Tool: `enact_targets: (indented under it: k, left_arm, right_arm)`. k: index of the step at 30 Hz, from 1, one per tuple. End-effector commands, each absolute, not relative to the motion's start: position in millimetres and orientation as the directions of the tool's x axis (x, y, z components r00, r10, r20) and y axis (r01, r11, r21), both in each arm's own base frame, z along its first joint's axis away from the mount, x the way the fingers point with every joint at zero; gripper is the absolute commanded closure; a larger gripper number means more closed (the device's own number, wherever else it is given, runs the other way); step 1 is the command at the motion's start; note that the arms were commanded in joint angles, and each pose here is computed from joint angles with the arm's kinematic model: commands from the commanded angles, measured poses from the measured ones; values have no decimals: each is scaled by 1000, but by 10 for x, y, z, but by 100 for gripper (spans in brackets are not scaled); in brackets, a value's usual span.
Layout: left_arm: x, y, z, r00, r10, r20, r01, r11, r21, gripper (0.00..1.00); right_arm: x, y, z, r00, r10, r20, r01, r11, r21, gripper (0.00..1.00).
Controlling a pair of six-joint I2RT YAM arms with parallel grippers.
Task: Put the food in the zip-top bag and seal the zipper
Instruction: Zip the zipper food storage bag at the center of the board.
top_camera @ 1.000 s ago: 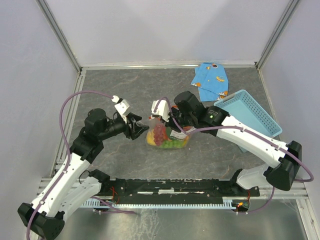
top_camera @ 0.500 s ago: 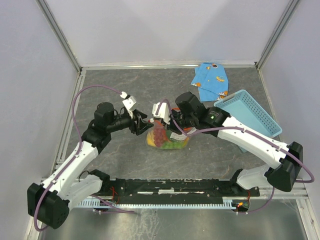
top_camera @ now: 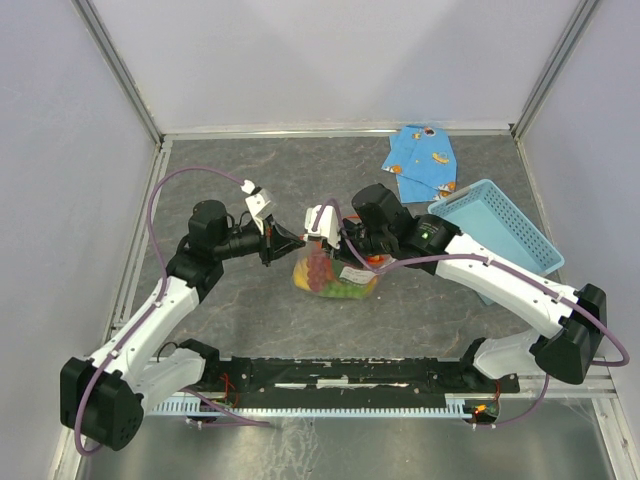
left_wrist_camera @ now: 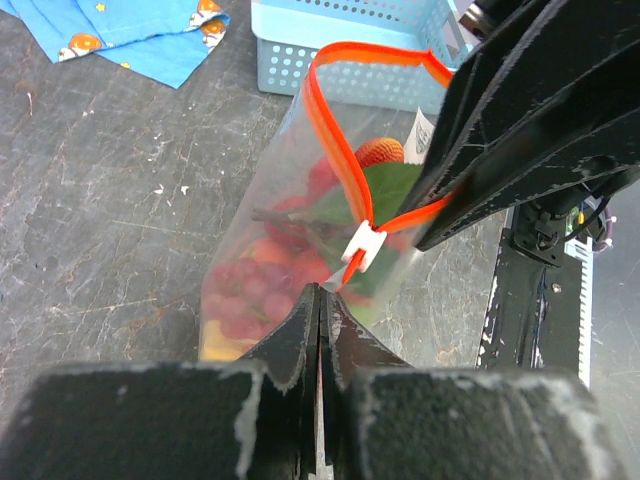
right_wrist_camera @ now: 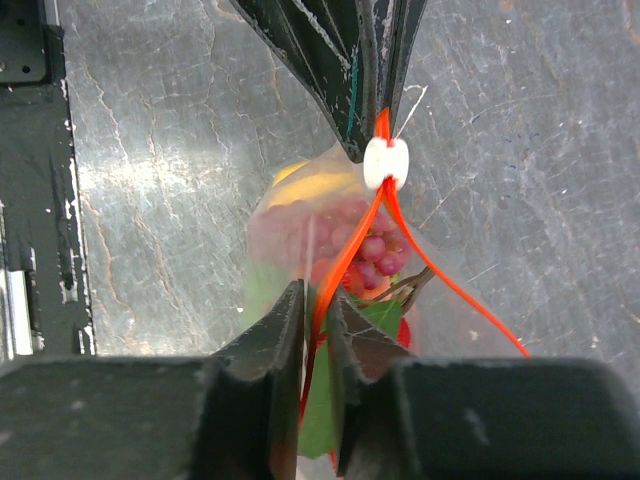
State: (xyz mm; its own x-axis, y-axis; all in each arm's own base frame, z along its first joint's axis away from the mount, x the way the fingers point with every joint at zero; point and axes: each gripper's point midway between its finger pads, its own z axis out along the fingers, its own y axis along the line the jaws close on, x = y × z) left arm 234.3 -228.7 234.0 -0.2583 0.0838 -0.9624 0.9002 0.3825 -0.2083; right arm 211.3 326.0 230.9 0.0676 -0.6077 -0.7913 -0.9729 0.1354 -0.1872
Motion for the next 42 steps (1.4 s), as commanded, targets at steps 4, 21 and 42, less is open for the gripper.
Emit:
enact_targets:
  k: [4,21,42]
  left_arm:
    - [2236,-2275,2695,-129,29,-991,930,350,-111,97]
    - [2254,-2226,2644,-144,42,-989,913,390,-117,89]
    - [2187,-2275,2405,-155,101,-983,936,334,-113,40]
  right_arm:
    - [2204,3380,2777,175,-517,-838,-952,129,-278,53]
    - [2176,3501,2668,45,-518,-854,-977,156,-146,54]
    - [2191,3515,2655,110,-510,-853,-974,117,-195,99]
